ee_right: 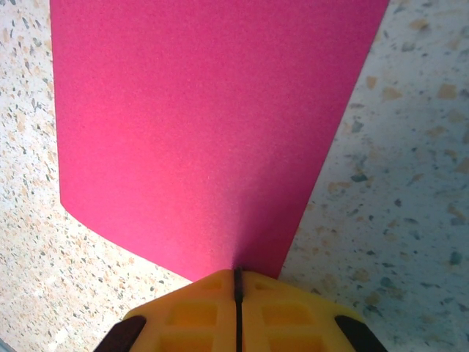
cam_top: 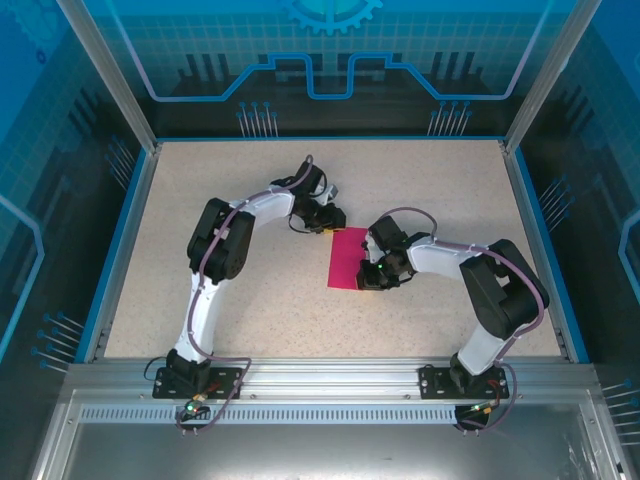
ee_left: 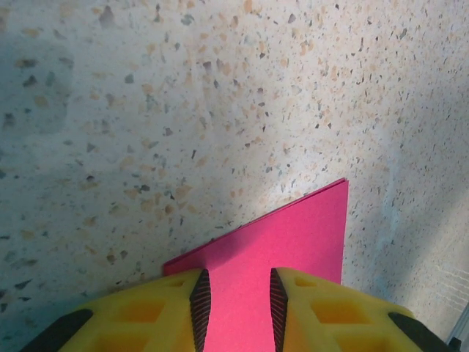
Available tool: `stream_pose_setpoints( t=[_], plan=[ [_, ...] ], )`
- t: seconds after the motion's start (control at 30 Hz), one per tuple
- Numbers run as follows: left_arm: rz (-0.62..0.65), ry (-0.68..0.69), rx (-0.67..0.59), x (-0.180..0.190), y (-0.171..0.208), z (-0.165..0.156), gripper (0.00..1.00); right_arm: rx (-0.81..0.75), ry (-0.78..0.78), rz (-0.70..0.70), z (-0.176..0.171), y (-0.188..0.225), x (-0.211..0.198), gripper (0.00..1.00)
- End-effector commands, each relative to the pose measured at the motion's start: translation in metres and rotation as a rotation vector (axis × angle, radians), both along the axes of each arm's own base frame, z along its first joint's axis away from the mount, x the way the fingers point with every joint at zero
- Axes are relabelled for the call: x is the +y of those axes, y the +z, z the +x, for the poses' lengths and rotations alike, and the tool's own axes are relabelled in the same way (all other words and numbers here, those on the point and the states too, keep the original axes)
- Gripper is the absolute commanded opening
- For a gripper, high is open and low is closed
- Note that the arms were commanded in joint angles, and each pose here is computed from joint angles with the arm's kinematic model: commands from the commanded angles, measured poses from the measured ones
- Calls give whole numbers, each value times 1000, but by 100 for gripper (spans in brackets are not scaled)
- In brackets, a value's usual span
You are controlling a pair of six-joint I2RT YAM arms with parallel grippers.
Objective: Fold a paper plane with a square sheet of paper (fold left side to right side)
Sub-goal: First fold the square sheet of paper in half at the center of the table, then fold the triangle a second time at the center of the table.
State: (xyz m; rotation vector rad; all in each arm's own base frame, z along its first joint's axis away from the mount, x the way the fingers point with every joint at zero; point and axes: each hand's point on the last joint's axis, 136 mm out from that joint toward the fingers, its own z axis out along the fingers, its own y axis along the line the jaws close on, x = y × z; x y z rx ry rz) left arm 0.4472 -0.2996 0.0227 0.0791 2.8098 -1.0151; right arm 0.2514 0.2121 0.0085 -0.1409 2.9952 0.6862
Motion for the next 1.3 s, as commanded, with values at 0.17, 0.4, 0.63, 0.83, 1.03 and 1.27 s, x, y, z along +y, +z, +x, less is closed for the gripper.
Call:
stream_pose_setpoints(
  t=[0.17,0.4,0.63,0.83,1.03,1.27],
  plan=[
    [90,61,-13,41,-22,20,32,154,-7,-201,-42,-29,-53,8],
    [62,82,-45,50,-2,29,33,141,4,-134,-41,-24,-48,8],
    [-46,67,-137,42,59,21,36,-10,51,54,-17,13,-18,15],
    [-122,41,-140,26,87,-34,36,-213,-17,179,13,66,-30,44],
    [-138,-9,-50,-6,69,-85,36,-274,-166,258,35,85,-55,68],
    [-95,-31,21,-28,33,-94,35,-210,-199,314,33,77,-50,72]
  ],
)
